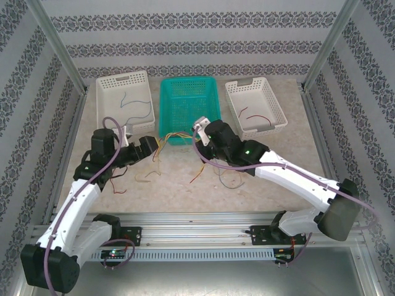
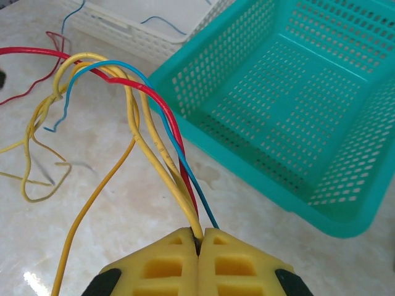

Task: Untangle the cables

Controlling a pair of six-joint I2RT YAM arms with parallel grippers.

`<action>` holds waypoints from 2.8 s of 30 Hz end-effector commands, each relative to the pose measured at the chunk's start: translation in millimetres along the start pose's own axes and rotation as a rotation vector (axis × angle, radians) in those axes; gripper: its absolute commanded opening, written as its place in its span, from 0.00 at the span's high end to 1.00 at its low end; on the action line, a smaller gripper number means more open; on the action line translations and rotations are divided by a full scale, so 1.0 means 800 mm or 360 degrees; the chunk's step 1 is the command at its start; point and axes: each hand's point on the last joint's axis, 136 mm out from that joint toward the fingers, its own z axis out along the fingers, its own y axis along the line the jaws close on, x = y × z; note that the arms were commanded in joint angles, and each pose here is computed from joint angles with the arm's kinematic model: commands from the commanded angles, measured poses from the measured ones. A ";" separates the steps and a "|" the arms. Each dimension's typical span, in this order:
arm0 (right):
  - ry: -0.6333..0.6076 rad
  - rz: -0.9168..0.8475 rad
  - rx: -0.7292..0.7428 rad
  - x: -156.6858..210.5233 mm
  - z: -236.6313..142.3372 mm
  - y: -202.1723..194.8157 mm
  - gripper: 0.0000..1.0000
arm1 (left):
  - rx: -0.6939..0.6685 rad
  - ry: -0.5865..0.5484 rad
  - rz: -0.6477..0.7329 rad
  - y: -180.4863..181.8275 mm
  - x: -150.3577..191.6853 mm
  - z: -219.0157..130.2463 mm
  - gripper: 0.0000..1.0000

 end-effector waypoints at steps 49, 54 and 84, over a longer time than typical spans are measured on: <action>-0.0254 0.0559 -0.0827 -0.010 -0.032 0.068 0.40 | 0.0429 -0.0070 0.0011 -0.084 -0.002 0.041 1.00; -0.0269 0.0763 -0.0942 -0.015 -0.003 0.087 0.43 | 0.0508 -0.0097 0.0005 -0.112 0.001 0.039 1.00; -0.0546 0.0823 -0.0156 -0.004 0.000 0.000 1.00 | 0.0673 -0.0119 -0.0088 -0.158 0.017 0.008 1.00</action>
